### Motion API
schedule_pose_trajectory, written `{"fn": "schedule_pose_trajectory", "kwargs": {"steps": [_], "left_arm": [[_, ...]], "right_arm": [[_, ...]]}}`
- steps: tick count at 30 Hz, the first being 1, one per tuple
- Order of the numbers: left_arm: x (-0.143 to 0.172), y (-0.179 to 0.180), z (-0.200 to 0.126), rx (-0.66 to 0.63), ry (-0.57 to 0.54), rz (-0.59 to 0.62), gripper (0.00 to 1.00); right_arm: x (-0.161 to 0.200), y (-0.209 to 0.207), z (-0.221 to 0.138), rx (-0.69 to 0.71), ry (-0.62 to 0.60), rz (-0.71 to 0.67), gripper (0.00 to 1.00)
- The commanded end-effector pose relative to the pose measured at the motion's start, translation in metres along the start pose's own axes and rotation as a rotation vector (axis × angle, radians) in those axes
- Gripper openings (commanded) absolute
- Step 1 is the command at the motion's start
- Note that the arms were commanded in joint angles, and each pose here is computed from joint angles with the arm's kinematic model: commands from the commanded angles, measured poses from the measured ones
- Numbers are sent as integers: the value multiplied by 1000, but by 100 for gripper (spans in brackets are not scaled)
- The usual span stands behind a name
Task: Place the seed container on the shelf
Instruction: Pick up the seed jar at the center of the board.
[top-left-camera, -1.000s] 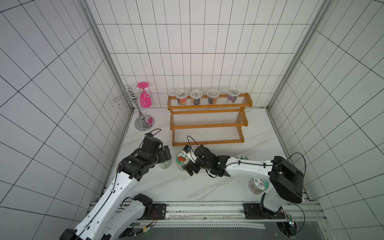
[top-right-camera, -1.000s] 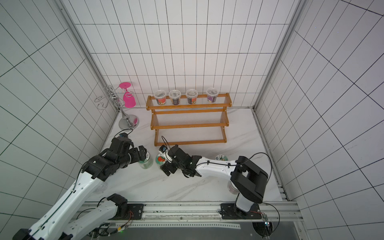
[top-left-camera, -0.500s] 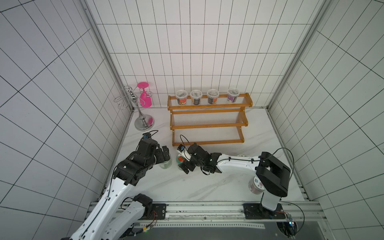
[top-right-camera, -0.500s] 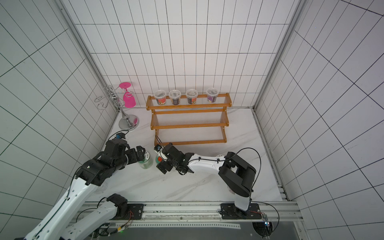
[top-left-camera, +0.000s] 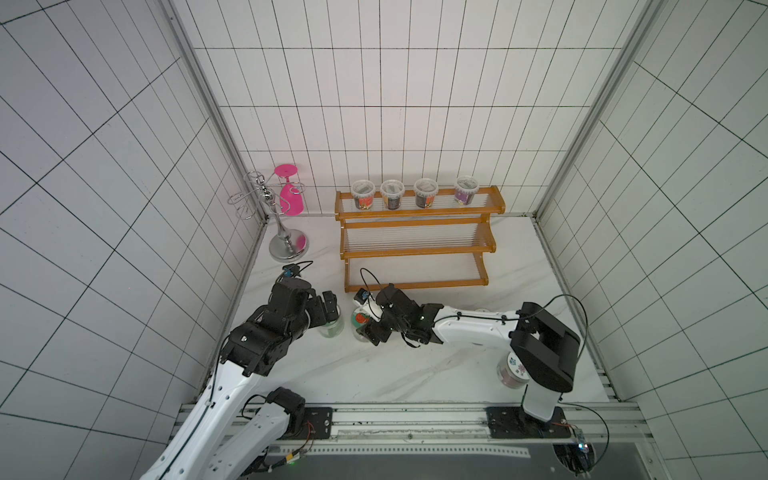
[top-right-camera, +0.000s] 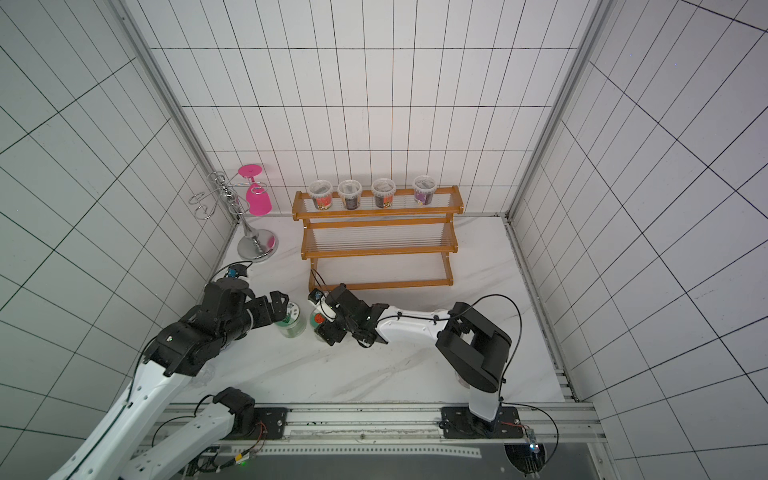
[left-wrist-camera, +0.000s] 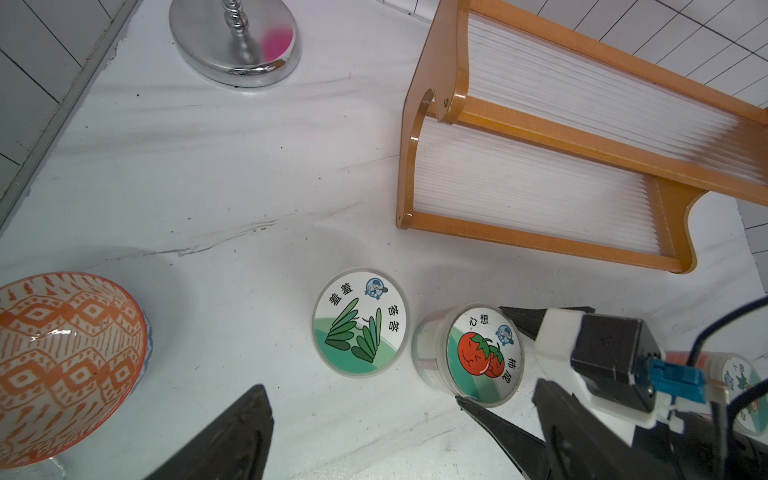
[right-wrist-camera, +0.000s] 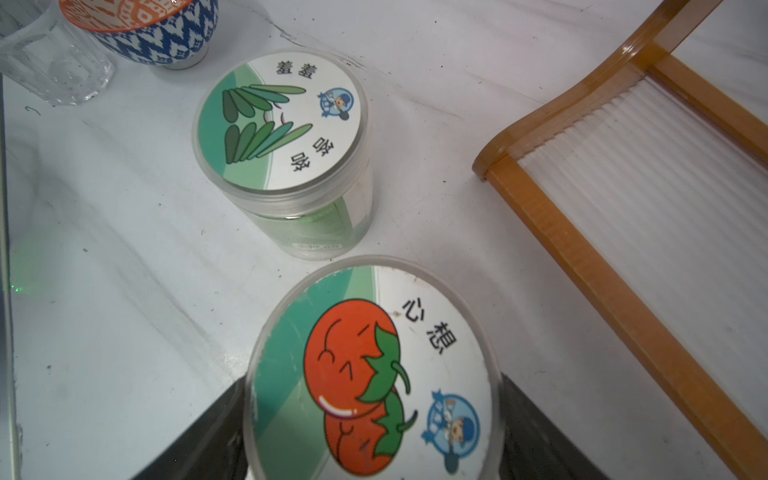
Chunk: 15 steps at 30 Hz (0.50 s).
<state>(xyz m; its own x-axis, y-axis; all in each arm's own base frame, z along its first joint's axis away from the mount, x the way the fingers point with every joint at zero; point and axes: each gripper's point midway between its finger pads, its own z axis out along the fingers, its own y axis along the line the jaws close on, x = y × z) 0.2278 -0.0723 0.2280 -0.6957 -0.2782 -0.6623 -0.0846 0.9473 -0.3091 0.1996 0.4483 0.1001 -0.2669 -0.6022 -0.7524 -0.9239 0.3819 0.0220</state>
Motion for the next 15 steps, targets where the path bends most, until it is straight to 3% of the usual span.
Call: {"fn": "schedule_pose_trajectory", "kwargs": {"steps": [1, 15], "left_arm": [[-13, -20, -8, 107, -53, 48, 99], [-26, -129, -40, 733, -163, 305, 99]], "right_arm": [[-35, -5, -33, -37, -96, 21, 56], [-51, -48, -166, 7, -109, 65, 50]]}}
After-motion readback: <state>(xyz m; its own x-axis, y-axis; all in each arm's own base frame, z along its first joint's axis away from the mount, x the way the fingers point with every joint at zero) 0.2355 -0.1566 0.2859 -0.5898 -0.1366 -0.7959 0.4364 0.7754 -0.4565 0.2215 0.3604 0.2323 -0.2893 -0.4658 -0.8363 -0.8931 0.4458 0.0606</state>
